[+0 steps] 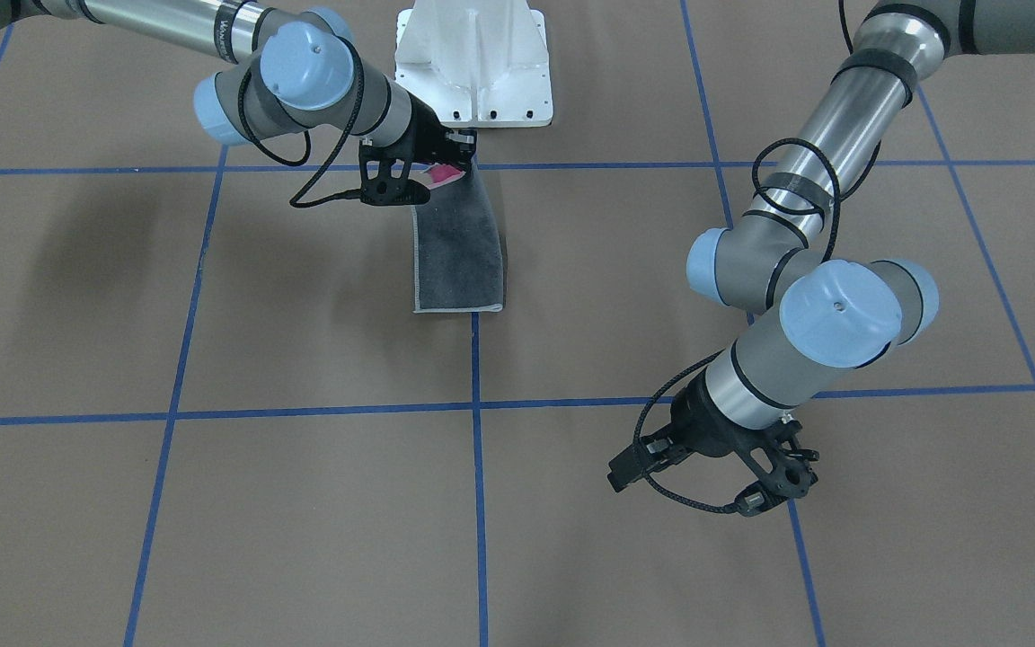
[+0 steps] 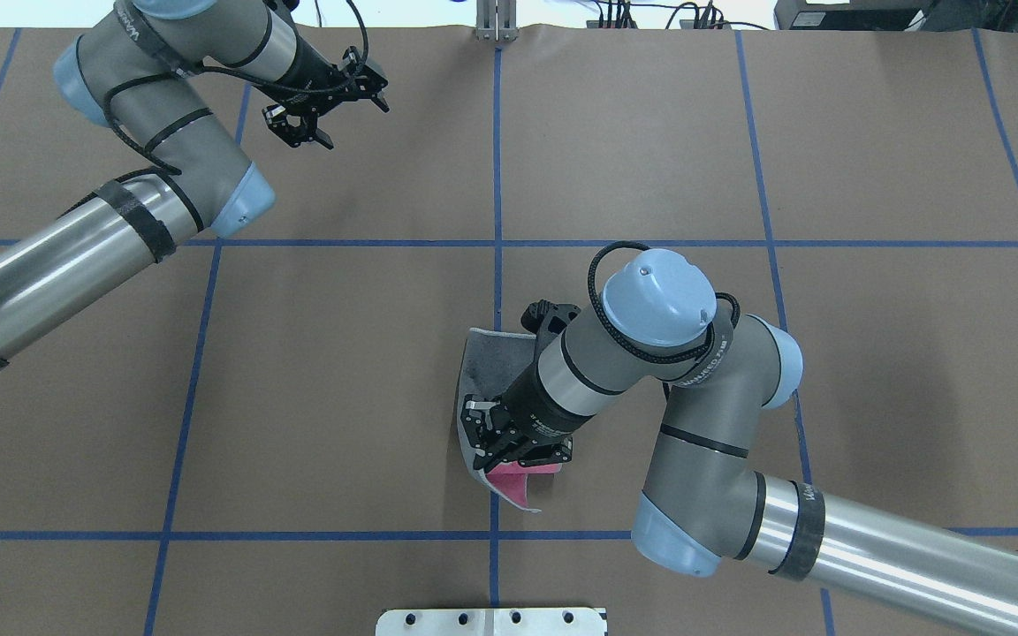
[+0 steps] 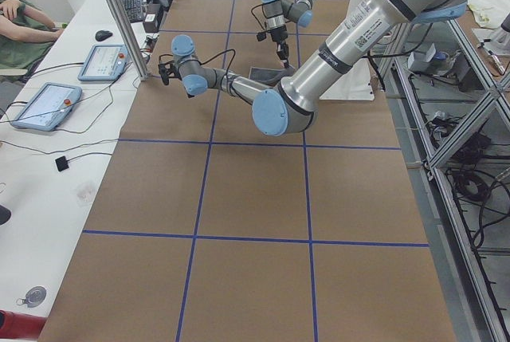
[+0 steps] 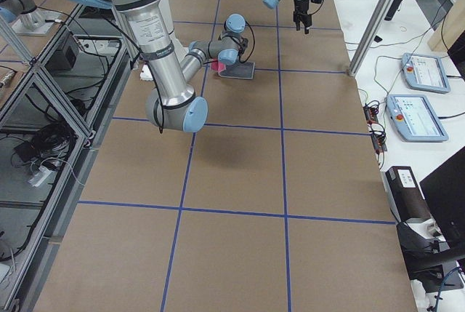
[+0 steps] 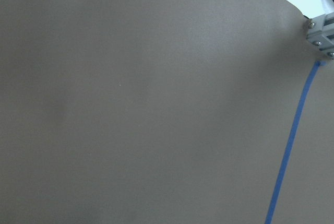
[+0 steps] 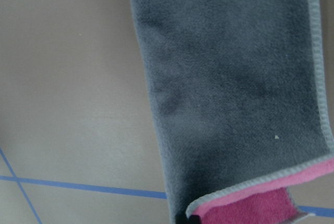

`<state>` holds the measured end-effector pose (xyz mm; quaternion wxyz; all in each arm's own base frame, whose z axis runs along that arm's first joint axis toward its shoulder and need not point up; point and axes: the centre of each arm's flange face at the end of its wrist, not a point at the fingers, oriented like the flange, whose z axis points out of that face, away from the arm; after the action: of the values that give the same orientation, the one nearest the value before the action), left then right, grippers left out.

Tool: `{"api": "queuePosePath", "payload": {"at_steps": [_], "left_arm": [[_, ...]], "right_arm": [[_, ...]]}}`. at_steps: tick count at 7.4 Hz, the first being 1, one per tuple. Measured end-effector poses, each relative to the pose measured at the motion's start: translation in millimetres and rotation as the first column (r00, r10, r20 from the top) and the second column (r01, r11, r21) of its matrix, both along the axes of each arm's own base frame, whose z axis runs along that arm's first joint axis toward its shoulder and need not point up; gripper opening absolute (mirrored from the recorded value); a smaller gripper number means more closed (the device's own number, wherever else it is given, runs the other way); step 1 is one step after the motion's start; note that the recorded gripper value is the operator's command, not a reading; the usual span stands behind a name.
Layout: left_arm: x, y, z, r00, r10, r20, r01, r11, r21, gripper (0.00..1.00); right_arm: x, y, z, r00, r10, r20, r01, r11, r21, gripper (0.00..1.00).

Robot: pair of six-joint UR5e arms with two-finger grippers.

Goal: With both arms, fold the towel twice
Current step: 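Grip the towel end nearest the right gripper and lift it up, then raise the right gripper away while the left gripper moves to the towel's near end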

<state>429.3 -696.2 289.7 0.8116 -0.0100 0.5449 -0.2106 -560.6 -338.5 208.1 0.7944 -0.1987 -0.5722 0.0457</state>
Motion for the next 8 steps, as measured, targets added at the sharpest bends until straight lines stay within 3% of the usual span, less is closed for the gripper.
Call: {"api": "queuePosePath", "payload": {"at_steps": [4,6,8], "left_arm": [[-0.5,2.5,-4.6,1.0,0.01,-0.006,-0.01,1.0,0.022,1.0],[-7.9,22.7,-15.6,0.997,0.063,-0.049,-0.061,0.997,0.037,1.0],[-17.6,74.8,-26.6,0.987,0.118,-0.106,-0.118,0.993,0.013,1.0]], "right_arm": [[23.9,-36.5,-9.3,0.996,0.086,0.014,-0.086,0.996,0.001,1.0],[82.5,-94.5,-8.8,0.993,0.119,0.027,-0.118,0.993,-0.028,1.0],[162.5,-154.8,22.1,0.987,0.158,0.021,-0.158,0.987,-0.032,1.0]]}}
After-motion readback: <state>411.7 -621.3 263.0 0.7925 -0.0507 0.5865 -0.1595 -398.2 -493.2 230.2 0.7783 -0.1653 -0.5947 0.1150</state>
